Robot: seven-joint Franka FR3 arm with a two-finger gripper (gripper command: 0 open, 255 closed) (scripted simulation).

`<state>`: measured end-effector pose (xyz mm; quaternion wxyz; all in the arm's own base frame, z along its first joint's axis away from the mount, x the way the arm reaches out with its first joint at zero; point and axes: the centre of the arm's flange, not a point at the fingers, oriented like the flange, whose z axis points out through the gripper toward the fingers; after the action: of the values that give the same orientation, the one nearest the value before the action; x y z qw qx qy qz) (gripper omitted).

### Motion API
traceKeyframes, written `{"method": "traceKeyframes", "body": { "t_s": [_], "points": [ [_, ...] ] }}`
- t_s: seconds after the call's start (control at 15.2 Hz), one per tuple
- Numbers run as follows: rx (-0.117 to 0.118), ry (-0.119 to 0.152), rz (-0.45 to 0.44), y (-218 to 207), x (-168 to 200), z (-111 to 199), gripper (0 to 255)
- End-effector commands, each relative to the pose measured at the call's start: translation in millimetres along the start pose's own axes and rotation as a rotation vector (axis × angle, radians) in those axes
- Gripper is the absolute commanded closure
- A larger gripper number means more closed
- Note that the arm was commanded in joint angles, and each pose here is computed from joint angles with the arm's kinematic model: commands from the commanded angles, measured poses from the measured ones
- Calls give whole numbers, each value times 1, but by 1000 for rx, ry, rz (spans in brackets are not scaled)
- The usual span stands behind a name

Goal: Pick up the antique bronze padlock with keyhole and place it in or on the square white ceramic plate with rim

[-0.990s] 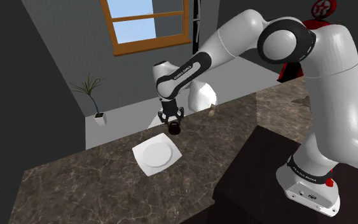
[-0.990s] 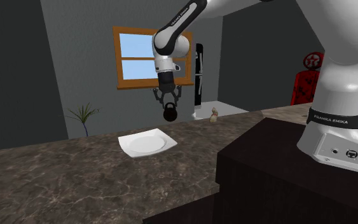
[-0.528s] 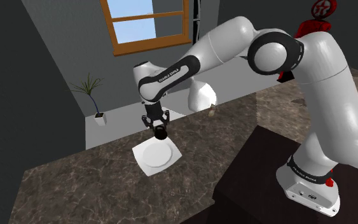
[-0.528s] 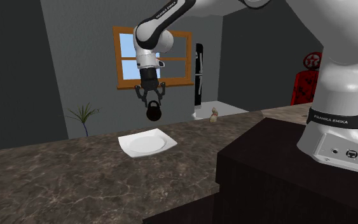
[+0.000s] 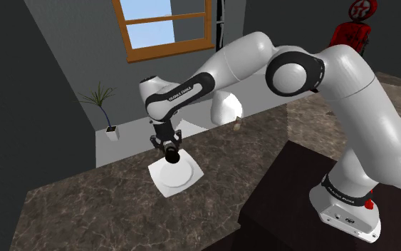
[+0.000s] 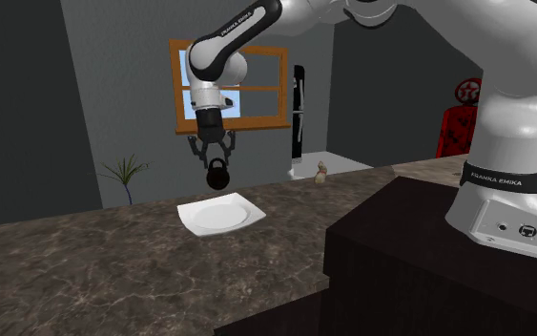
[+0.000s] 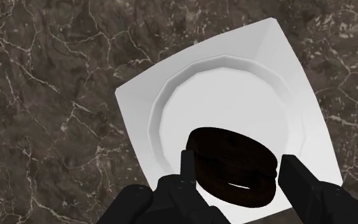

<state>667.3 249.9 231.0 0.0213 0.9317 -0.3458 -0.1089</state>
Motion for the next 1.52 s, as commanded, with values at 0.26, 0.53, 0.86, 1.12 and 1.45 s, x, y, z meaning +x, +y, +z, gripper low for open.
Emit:
{"method": "traceKeyframes", "body": {
  "t_s": [0.26,0.53,0.86,1.12,1.45],
  "points": [
    [0,0,0,-3,6,31,255],
    [0,0,0,-6,10,51,255],
    [0,0,0,-9,15,76,255],
    [0,0,0,-9,15,76,255],
    [0,0,0,-9,15,76,0]
  ]
}}
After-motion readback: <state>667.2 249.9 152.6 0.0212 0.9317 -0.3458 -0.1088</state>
